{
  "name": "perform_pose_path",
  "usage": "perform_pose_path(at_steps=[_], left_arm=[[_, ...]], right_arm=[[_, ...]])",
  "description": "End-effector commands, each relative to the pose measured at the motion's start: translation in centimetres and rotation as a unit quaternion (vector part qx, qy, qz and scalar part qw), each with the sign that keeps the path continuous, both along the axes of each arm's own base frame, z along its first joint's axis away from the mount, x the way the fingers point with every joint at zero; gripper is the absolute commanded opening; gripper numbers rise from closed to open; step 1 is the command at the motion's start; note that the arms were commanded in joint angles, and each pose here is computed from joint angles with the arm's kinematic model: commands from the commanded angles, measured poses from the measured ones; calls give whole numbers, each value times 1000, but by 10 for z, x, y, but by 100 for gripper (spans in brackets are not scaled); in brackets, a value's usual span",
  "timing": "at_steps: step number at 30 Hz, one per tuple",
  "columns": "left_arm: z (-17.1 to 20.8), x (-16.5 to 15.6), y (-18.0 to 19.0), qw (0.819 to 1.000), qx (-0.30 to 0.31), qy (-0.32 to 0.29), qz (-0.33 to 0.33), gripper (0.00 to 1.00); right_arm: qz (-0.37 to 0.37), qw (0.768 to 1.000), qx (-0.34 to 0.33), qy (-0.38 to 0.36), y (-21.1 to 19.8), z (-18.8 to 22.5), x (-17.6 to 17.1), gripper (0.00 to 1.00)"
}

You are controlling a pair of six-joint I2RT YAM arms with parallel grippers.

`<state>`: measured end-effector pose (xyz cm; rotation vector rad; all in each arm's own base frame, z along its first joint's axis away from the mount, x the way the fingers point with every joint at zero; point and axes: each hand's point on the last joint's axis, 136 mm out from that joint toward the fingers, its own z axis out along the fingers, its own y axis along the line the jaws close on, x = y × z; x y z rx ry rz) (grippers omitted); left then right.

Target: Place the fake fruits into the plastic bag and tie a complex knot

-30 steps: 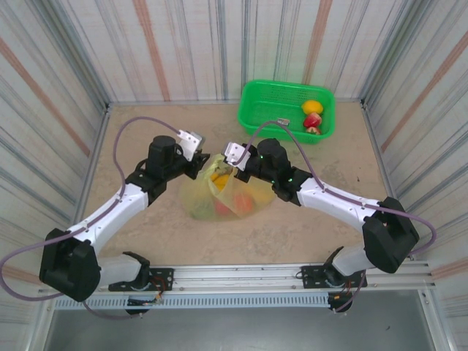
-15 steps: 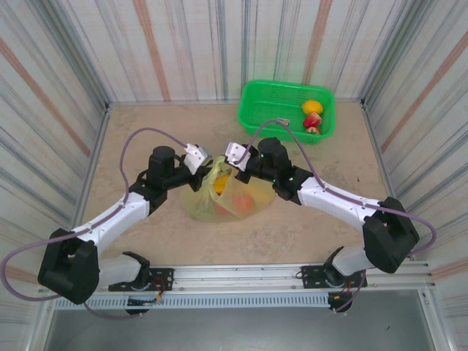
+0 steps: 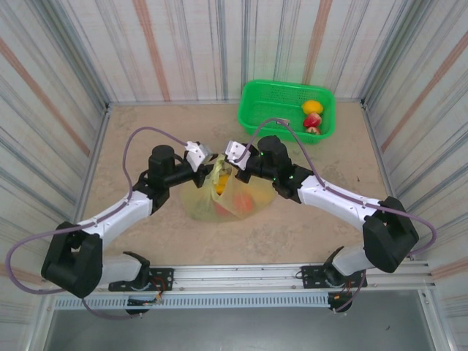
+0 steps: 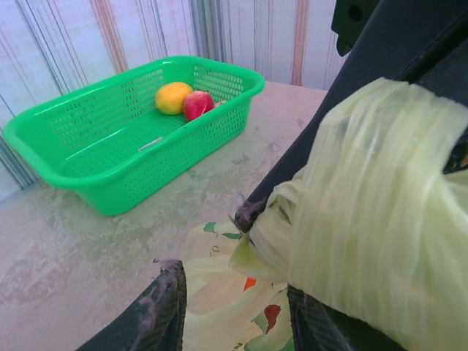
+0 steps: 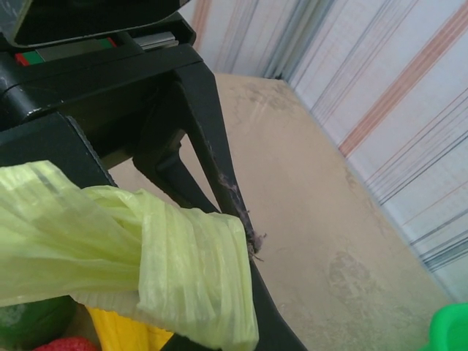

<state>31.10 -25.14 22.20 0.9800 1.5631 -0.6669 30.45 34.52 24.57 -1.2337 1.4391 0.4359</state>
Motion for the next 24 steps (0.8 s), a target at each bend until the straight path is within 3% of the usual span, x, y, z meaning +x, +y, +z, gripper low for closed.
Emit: perform_pose_path(at_steps=[1,12,18,24], left_arm=[[6,3,-3,1000,-9,-12,-7,41],[-10,38,20,995,21,8,94,41],[-8,49,22,994,14,8,106,41],[-10,46,12,997,12,-6,73,44]], right_arm=[[5,1000,12,11,3,8,1,0],[12,1000,12,14,2,10,-3,0],[20,1000,14,17,3,12,-7,0],[18,1000,14,19,-2,13,-6,0]])
